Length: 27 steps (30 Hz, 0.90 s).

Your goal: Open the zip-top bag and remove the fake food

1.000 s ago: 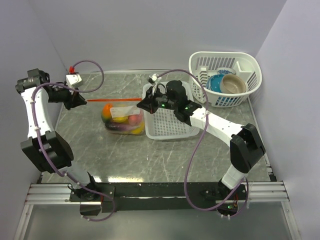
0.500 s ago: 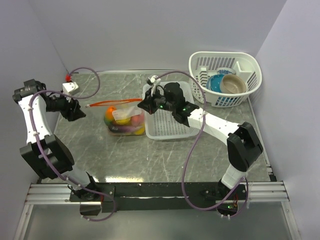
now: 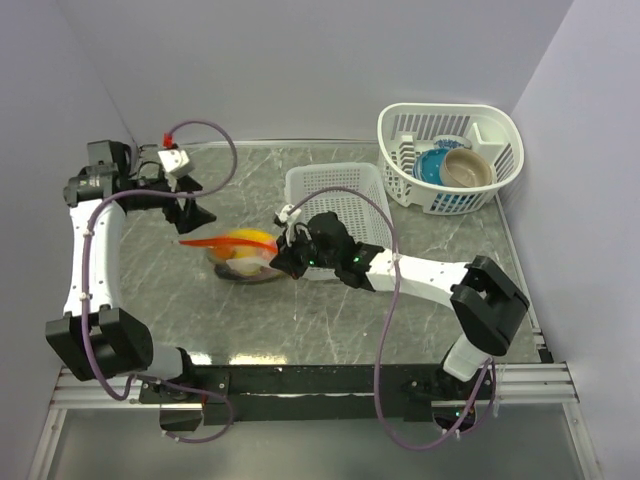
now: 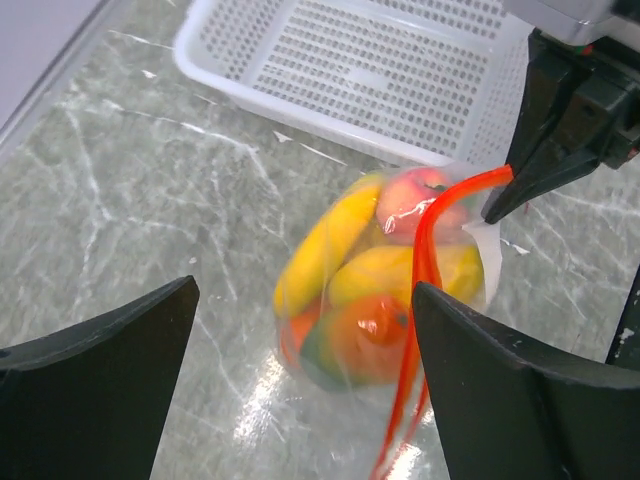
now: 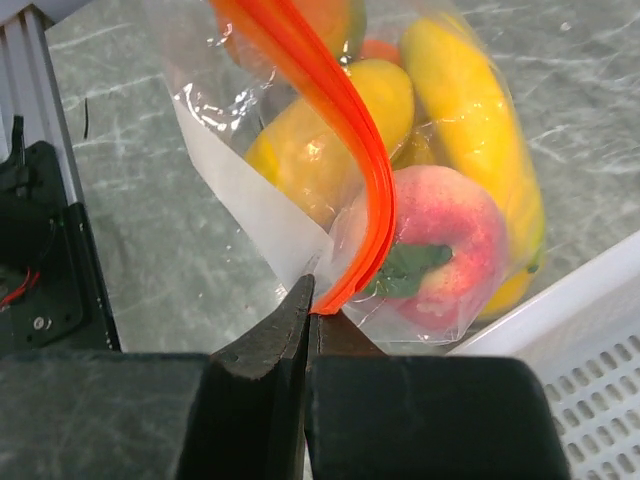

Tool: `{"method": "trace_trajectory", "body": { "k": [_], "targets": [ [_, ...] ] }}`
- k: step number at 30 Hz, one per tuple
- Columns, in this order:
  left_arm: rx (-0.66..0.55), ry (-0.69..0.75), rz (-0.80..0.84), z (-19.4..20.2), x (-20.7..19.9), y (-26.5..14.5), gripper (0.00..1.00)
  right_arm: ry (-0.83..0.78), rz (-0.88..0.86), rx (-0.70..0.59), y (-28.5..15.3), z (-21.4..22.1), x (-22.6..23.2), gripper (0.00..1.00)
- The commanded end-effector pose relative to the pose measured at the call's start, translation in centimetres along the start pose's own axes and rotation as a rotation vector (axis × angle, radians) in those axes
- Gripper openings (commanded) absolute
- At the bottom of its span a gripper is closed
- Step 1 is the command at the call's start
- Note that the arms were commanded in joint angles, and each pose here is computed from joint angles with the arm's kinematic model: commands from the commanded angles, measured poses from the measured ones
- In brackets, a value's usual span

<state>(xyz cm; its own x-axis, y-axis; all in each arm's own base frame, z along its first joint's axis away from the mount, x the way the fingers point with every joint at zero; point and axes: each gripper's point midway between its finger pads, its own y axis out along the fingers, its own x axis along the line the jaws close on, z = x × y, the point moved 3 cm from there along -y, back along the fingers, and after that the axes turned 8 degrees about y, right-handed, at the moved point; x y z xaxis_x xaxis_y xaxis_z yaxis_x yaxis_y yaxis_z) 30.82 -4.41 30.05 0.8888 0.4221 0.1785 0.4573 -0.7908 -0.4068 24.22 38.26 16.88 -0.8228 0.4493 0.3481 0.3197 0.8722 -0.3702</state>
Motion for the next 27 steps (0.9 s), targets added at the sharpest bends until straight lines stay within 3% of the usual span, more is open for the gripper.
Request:
{"method": "trace_trajectory", "body": {
  "k": [1, 8, 10, 12, 13, 15, 19, 24, 27],
  "targets": [
    [0.071, 0.038, -0.009, 1.0, -0.4, 1.7, 0.92, -0.038, 0.018, -0.1, -1.6, -2.6, 0.9, 0.0],
    [0.204, -0.026, 0.131, 4.7, -2.6, 1.7, 0.81, -0.069, 0.017, -0.148, -3.1, -4.5, 2.3, 0.01],
    [0.219, -0.064, 0.101, 5.9, -2.2, 1.9, 0.8, -0.084, -0.008, -0.162, -4.3, -5.0, 3.6, 0.13],
    [0.2, -0.006, 0.017, 6.0, -0.3, 2.5, 0.8, -0.088, -0.015, -0.168, -5.4, -5.0, 4.4, 0.34],
    [0.202, -0.055, 0.002, 6.9, -0.5, 3.0, 0.79, -0.084, -0.009, -0.156, -5.7, -4.6, 4.4, 0.45],
    [0.18, -0.026, -0.065, 7.1, 1.3, 3.9, 0.78, -0.071, 0.01, -0.149, -6.7, -3.6, 4.4, 0.5],
    [0.195, -0.077, -0.045, 8.4, 1.8, 6.6, 0.76, -0.038, 0.05, -0.143, -8.0, -2.0, 4.1, 0.68],
    [0.219, -0.125, 0.029, 9.9, 0.8, 9.4, 0.75, -0.026, 0.021, -0.19, -9.3, -3.1, 6.1, 0.68],
    [0.23, -0.146, 0.044, 10.7, -0.2, 10.3, 0.74, -0.035, -0.059, -0.226, -9.4, -4.8, 8.9, 0.61]
  ]
}}
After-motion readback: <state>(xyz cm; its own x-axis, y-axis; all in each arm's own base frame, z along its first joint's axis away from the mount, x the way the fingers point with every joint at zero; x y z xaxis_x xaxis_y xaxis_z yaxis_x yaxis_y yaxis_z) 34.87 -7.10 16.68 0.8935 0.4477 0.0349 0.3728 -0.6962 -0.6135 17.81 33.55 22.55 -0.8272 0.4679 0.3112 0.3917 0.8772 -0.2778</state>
